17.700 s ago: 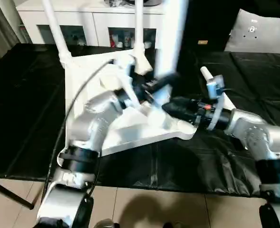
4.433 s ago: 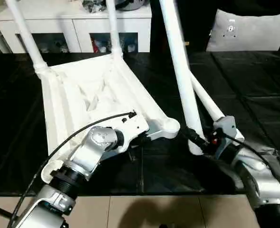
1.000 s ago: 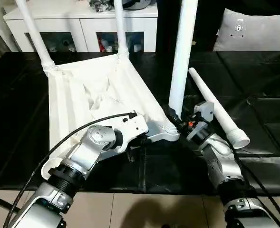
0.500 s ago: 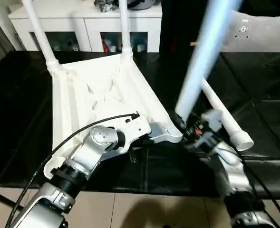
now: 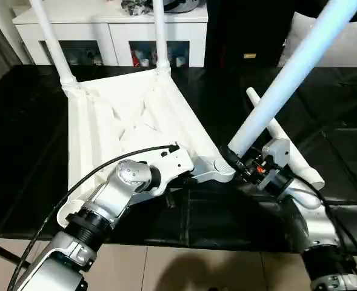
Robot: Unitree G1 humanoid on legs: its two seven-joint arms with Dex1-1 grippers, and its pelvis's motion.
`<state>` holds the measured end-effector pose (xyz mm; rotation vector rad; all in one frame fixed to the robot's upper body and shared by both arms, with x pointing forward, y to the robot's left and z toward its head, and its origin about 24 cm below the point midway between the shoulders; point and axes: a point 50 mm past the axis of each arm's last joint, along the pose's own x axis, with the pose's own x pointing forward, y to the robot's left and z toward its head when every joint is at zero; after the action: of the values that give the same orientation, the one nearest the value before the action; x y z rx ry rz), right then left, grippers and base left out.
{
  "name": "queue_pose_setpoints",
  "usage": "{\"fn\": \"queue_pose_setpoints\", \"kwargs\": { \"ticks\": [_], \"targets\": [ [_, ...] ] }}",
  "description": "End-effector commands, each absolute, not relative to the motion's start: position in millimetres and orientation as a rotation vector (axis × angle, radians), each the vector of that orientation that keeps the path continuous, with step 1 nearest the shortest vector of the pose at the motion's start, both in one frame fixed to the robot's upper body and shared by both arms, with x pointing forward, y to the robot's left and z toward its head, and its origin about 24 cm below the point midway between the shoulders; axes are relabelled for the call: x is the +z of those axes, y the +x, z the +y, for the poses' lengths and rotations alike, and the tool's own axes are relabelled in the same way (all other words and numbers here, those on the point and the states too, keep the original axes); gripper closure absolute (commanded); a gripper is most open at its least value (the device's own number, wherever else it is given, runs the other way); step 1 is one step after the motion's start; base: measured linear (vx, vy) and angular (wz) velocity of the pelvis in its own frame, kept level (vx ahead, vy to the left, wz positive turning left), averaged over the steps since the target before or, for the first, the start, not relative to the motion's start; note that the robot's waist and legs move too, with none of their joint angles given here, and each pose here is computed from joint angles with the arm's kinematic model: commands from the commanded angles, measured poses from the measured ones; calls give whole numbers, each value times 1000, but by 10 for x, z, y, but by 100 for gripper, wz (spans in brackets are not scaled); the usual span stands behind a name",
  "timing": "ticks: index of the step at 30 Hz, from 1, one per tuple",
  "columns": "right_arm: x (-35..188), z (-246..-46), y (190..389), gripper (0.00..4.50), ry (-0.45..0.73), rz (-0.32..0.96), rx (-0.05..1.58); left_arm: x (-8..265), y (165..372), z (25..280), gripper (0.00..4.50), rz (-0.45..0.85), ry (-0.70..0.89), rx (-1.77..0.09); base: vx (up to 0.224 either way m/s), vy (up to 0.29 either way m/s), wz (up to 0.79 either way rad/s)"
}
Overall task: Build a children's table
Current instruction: Insert table leg to table base
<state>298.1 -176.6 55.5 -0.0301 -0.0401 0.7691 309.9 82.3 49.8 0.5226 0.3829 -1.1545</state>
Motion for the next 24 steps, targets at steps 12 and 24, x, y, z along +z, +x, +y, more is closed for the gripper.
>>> {"fn": "queue_pose_setpoints", "kwargs": {
  "ticks": [12, 24],
  "targets": [
    [498, -2006, 3040, 263, -60, 217, 817, 443, 3132, 1056, 450, 451, 620, -1172, 0, 0, 0],
    [607, -1873, 3340, 263, -208, 388, 953, 493, 3184, 1094, 450, 460, 727, -1295, 0, 0, 0]
  ]
}}
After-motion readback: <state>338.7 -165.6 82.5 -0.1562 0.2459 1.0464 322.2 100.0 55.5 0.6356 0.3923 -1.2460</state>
